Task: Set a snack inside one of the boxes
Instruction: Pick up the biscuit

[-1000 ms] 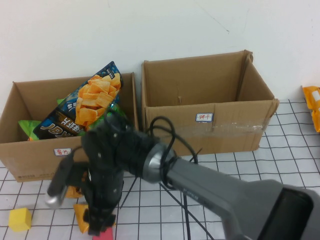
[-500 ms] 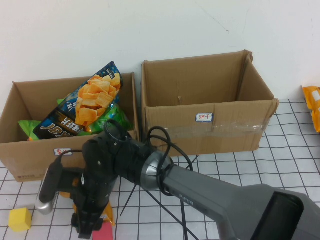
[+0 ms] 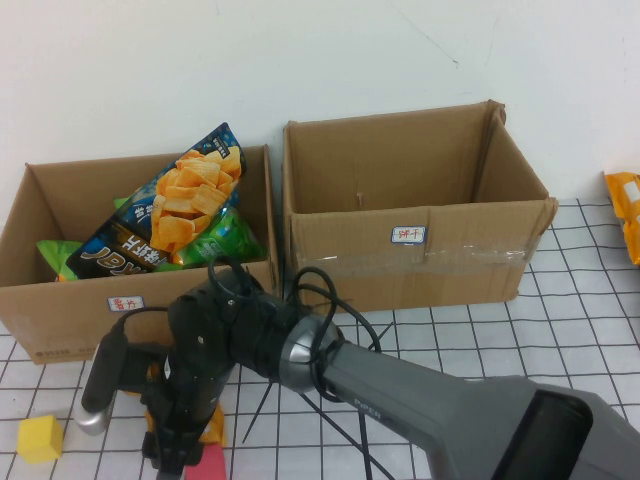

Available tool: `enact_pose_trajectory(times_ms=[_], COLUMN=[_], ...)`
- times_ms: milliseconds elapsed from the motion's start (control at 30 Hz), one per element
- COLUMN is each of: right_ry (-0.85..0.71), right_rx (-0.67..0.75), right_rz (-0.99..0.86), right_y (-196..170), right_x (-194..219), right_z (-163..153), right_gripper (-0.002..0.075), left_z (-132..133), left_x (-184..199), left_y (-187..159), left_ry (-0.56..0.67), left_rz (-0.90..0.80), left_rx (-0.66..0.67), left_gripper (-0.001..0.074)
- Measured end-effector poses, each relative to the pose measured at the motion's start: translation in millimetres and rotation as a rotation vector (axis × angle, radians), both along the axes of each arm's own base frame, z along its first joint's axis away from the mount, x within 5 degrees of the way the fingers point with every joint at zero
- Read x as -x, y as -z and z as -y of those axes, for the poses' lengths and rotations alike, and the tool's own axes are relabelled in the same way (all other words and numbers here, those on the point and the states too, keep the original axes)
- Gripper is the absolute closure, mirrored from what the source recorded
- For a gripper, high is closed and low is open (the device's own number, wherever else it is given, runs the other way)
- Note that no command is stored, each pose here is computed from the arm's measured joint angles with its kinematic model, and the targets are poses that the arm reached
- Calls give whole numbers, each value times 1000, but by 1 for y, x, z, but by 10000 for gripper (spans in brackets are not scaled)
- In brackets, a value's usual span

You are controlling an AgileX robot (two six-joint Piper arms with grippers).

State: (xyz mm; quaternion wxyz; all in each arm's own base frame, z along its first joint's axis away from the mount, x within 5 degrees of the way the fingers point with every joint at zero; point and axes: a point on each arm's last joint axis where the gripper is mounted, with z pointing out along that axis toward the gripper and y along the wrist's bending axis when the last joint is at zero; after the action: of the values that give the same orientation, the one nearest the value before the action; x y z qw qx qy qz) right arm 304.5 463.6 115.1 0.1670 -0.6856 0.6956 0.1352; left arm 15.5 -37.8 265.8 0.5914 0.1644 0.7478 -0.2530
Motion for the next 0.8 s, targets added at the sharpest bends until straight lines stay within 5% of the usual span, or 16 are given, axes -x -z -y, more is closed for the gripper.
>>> enact_pose_trajectory(times_ms=[467, 800], right_ry=[40, 92], right_rx=[-23, 27], right_rz=[36, 39], right_y=[15, -1], right_x=[-6, -9], right_z=[-4, 0], right_gripper=[257, 554], left_z=[0, 0], left_x=[0, 0], left_y=[0, 0], left_ry=[0, 0], left_rz=[0, 0], left_rx=[0, 0], left_gripper=[736, 736])
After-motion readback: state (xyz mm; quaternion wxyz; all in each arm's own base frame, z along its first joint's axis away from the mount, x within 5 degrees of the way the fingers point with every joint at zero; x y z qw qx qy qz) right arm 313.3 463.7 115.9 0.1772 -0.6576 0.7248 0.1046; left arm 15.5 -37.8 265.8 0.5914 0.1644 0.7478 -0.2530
